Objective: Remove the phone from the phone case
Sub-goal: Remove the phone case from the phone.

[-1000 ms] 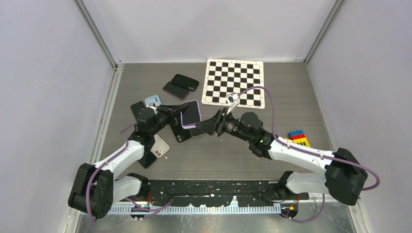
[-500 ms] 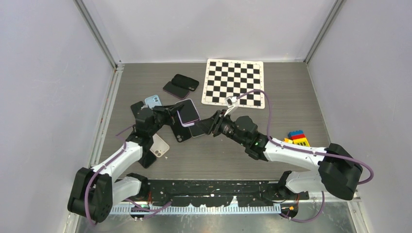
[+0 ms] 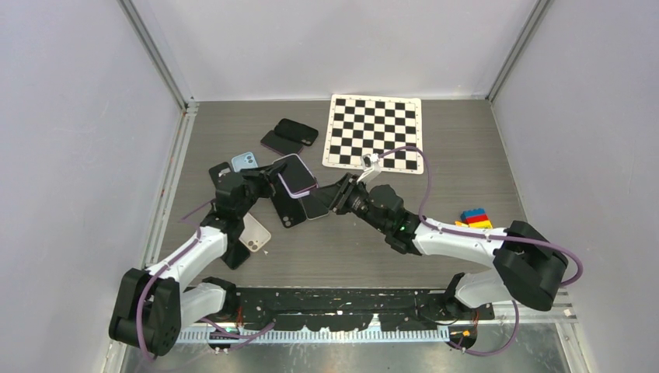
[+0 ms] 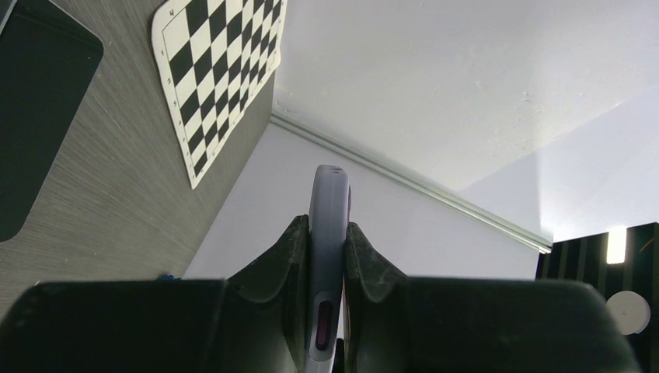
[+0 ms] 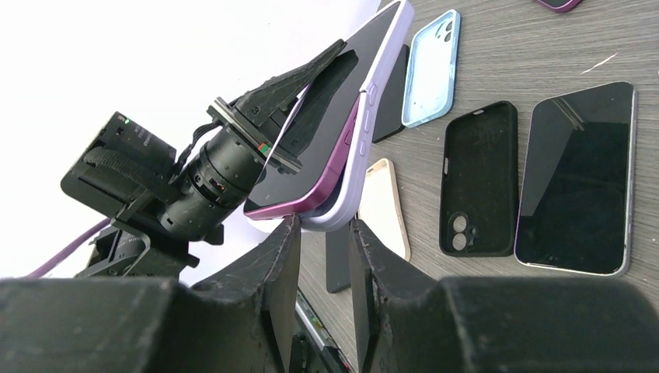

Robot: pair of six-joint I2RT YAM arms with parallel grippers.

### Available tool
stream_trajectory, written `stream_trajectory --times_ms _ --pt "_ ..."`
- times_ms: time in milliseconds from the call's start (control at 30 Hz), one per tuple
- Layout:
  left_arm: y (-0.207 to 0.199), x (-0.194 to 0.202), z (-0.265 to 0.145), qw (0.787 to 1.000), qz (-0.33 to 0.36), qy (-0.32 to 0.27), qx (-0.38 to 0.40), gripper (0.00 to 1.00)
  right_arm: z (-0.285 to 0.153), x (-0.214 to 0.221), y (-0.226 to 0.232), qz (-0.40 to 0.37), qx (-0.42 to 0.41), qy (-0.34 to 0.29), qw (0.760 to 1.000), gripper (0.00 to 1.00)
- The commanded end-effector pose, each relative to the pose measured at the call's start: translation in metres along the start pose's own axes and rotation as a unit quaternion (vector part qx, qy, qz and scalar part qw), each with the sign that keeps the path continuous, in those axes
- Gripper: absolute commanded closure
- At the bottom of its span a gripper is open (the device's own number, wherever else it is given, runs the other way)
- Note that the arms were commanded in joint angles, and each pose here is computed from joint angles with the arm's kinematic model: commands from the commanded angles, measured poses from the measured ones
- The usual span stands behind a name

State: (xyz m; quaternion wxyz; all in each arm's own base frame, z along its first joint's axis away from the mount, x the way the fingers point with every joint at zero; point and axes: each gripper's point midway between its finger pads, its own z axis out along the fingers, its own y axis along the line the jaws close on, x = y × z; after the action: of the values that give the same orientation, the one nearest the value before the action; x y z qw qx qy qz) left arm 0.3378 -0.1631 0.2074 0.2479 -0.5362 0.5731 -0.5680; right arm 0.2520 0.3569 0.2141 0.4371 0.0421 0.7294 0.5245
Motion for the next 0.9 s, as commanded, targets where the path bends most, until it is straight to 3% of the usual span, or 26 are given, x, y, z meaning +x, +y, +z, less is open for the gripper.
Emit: stream_trajectory --times_ms 0,367,600,867 --pt "-0.105 0.089 -0.049 0.969 -0.012 0.195 0.15 1.0 -0.003 0.017 -0.095 -0.018 0.178 0.006 0.984 0.68" --pt "-0.117 0.093 -0.049 0.961 -0.012 0.205 0.184 1.0 0.002 0.026 -0.107 0.037 0.195 -0.004 0.98 0.68" --pt "-0.123 0.099 -0.051 0.955 0.003 0.215 0.203 1.0 0.003 0.025 -0.098 0.069 0.166 -0.014 0.984 0.75" --pt "-0.136 0.125 -0.06 0.936 0.025 0.269 0.228 1.0 0.014 0.031 -0.089 0.082 0.145 0.006 0.986 0.79"
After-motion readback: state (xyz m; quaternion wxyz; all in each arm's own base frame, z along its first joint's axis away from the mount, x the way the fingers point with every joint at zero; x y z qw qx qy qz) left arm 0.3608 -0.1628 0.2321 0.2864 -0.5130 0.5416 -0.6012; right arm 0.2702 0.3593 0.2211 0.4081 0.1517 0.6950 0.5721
